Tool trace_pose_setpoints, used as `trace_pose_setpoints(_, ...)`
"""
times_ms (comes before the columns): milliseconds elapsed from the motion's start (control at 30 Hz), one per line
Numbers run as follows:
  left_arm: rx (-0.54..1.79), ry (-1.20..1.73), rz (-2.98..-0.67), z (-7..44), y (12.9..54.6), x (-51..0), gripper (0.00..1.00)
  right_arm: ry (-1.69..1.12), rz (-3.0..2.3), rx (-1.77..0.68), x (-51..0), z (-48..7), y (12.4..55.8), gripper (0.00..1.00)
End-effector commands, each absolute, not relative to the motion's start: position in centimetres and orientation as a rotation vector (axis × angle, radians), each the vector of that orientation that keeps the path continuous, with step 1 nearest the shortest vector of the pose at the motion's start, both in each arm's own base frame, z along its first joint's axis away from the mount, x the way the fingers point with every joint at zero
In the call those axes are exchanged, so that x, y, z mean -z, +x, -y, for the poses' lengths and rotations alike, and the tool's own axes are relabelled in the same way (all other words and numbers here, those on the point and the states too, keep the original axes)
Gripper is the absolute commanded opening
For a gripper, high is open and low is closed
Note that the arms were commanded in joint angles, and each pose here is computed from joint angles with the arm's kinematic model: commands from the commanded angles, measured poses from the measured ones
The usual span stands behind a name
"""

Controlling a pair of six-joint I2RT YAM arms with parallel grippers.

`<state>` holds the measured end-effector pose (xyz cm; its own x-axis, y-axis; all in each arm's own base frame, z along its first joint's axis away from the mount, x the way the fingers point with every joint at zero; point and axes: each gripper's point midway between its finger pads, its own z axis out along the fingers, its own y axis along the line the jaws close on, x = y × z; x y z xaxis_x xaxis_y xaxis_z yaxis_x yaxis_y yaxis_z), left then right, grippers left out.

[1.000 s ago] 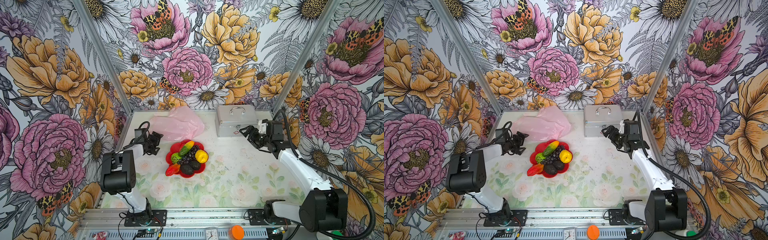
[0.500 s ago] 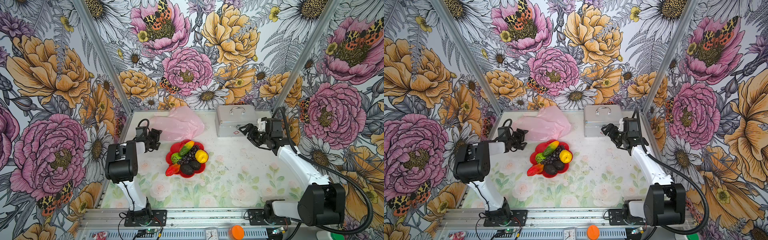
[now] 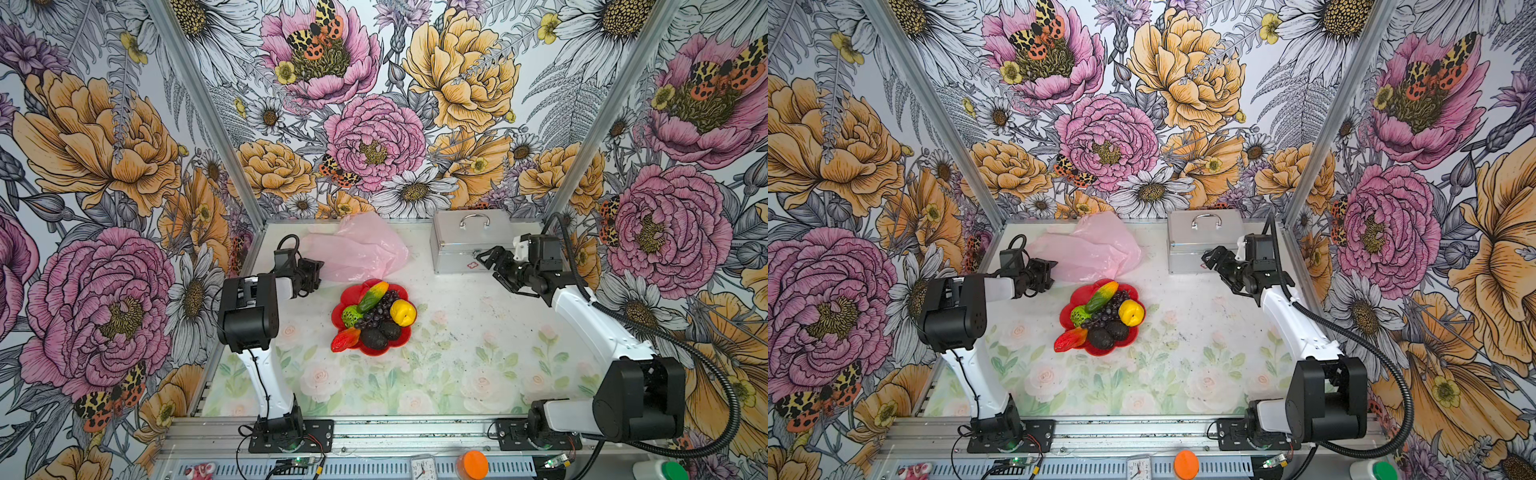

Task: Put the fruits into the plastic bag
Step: 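Lift the pink bag high with the left gripper, raising it above the plate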

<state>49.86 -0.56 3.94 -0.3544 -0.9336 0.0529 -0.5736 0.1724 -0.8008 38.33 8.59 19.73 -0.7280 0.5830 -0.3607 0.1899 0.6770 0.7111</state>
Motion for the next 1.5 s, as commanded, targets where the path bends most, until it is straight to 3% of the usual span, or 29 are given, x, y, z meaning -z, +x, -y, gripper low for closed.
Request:
trace_pose_setpoints(0,1.009,-1.482,-2.034,0.3,49.2,-2.0,0.47,0.551,-2.282,-0.882,-21.0,-8.7,39.1,0.88)
trace_pose_setpoints(200,1.018,-1.473,-2.041,0.4,49.3,-1.9,0.19,0.564,-2.292,-0.887,-20.6,-8.8,39.1,0.88)
trace_pose_setpoints(400,1.034,-1.447,-2.044,0.5,49.5,-2.5,0.00,0.569,-2.297,-0.888,-20.4,-9.1,39.2,0.88)
trace_pose_setpoints(667,1.100,-1.297,-2.018,1.0,51.9,-6.5,0.00,0.557,-2.297,-0.890,-20.6,-9.5,39.3,0.88)
trace_pose_setpoints(900,1.079,-0.881,-2.054,4.5,56.6,-17.4,0.00,0.536,-2.272,-0.901,-21.9,-9.7,39.6,0.88)
trace_pose_setpoints(1100,1.105,-0.515,-2.018,10.6,58.6,-27.4,0.00,0.491,-2.202,-0.918,-25.2,-9.8,39.7,0.88)
trace_pose_setpoints(1300,1.092,-0.199,-1.997,17.2,56.9,-34.6,0.00,0.443,-2.098,-0.946,-29.9,-9.9,39.4,0.88)
trace_pose_setpoints(1467,1.171,-0.009,-1.956,21.5,52.7,-38.9,0.00,0.415,-2.025,-0.966,-33.4,-9.5,38.8,0.88)
